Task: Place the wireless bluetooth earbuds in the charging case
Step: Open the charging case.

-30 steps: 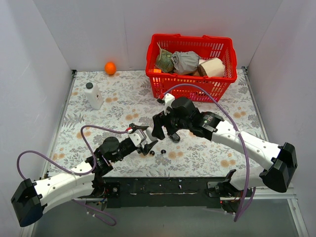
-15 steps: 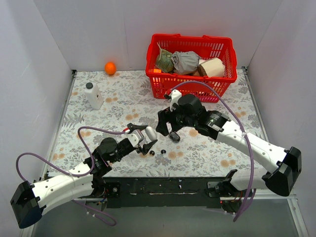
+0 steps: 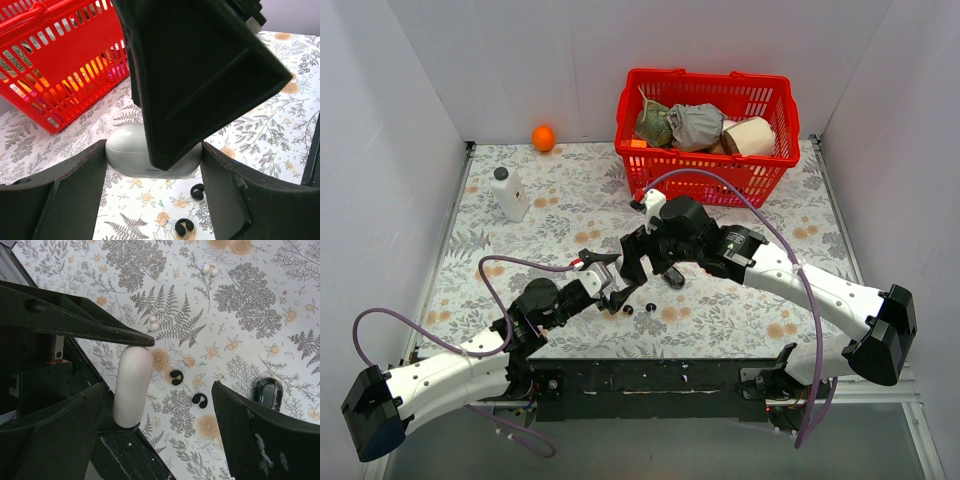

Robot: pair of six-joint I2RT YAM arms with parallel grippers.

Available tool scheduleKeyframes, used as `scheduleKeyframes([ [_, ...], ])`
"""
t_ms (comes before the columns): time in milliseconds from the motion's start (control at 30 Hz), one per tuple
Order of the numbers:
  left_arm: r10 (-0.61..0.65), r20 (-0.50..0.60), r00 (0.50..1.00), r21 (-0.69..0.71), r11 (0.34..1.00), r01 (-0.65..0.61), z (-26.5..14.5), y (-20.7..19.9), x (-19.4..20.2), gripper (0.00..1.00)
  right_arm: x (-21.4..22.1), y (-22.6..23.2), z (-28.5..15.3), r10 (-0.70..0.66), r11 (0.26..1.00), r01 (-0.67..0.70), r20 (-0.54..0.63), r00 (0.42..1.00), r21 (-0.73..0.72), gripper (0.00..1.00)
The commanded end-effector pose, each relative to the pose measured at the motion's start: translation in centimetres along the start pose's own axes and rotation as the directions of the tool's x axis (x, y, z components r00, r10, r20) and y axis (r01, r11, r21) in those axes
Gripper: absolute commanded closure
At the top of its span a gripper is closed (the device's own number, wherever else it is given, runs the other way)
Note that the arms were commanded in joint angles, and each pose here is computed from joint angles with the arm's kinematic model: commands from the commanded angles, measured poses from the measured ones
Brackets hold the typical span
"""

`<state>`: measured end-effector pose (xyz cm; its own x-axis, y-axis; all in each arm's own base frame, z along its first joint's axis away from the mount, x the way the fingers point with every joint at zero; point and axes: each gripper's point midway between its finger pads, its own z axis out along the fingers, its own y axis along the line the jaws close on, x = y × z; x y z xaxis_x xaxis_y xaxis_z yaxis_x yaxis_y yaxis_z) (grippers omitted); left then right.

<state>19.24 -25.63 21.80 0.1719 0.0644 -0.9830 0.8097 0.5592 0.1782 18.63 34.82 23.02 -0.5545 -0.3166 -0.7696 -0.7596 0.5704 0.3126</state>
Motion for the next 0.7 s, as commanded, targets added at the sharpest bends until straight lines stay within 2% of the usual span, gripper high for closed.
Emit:
scheduleKeyframes([
  [0,-0.006,0.044,0.999,0.008,1.000,0.005,0.1,0.0,-1.5,1.00,-1.2,-0.4,-0.3,0.009,0.999,-0.010,0.023,1.000,0.036,0.06],
  [400,0.003,0.051,0.999,-0.006,1.000,-0.002,-0.5,0.3,-2.1,1.00,-1.1,-1.9,-1.2,0.048,0.996,-0.052,0.055,0.997,0.072,0.18],
  [667,0.004,0.052,0.999,-0.011,1.000,-0.004,-0.4,0.4,-2.2,1.00,-1.0,-2.5,-1.7,0.058,0.994,-0.064,0.066,0.996,0.085,0.22],
])
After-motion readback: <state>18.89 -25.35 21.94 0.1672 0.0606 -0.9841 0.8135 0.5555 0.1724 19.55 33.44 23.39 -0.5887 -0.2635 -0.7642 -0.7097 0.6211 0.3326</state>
